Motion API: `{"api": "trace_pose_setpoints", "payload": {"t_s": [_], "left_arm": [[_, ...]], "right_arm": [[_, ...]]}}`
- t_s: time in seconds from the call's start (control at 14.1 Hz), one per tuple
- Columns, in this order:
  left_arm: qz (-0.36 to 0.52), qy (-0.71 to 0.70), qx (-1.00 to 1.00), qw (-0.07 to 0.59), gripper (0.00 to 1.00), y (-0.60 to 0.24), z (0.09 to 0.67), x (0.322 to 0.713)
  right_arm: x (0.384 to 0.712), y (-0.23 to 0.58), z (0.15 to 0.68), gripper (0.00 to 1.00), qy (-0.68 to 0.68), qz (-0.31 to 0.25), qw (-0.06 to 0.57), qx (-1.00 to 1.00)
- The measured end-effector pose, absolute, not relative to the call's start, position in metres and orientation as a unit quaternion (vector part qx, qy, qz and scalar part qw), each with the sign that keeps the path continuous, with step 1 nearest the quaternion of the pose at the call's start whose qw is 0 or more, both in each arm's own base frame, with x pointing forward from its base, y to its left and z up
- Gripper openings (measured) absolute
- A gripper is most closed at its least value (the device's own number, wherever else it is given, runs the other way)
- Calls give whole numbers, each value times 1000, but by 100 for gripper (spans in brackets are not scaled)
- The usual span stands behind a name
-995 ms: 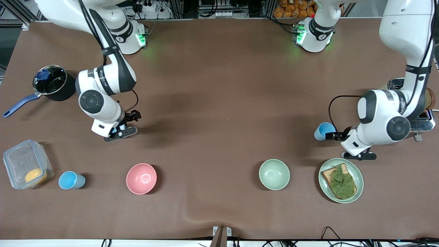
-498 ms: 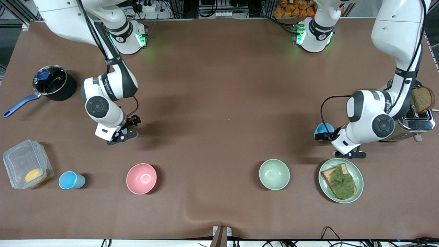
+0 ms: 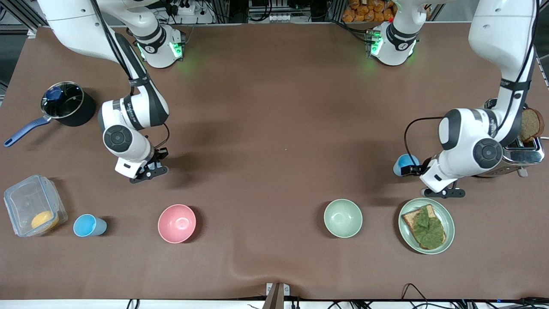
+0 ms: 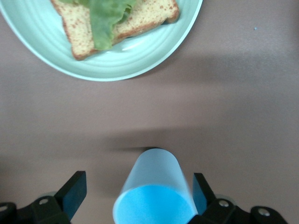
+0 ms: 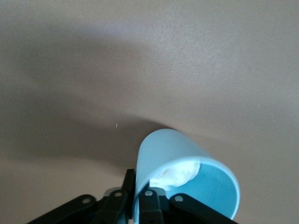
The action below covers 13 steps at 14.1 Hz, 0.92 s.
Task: Stack blue cups with both arms
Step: 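Close the right gripper on its blue cup while the left gripper grips its cup, then carry the blue cup with the right gripper toward the table middle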
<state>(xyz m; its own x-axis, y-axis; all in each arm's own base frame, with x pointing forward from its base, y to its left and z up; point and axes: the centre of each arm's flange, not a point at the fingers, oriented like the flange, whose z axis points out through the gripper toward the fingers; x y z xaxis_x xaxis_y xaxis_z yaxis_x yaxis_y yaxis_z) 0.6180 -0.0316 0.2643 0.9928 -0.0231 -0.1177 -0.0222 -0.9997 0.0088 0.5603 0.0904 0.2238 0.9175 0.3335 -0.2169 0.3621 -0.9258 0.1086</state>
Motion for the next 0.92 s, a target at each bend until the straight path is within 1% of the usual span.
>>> {"api": "trace_pose_setpoints", "payload": {"t_s": [0.14, 0.28, 0.5, 0.71, 0.92], "left_arm": [[-61, -10, 998, 3, 100, -29, 275, 616], [-66, -9, 998, 3, 100, -28, 274, 614], [-79, -8, 997, 2, 100, -27, 261, 609], [-93, -7, 996, 2, 100, -25, 244, 606], [-101, -8, 995, -1, 100, -24, 232, 604]], "right_arm": [[575, 95, 251, 3, 174, -122, 81, 974], [591, 108, 286, 3, 175, -131, 86, 972], [599, 153, 334, 3, 164, -142, 70, 974], [590, 216, 363, 3, 124, -141, 43, 981], [558, 297, 366, 3, 72, -135, 44, 987]]}}
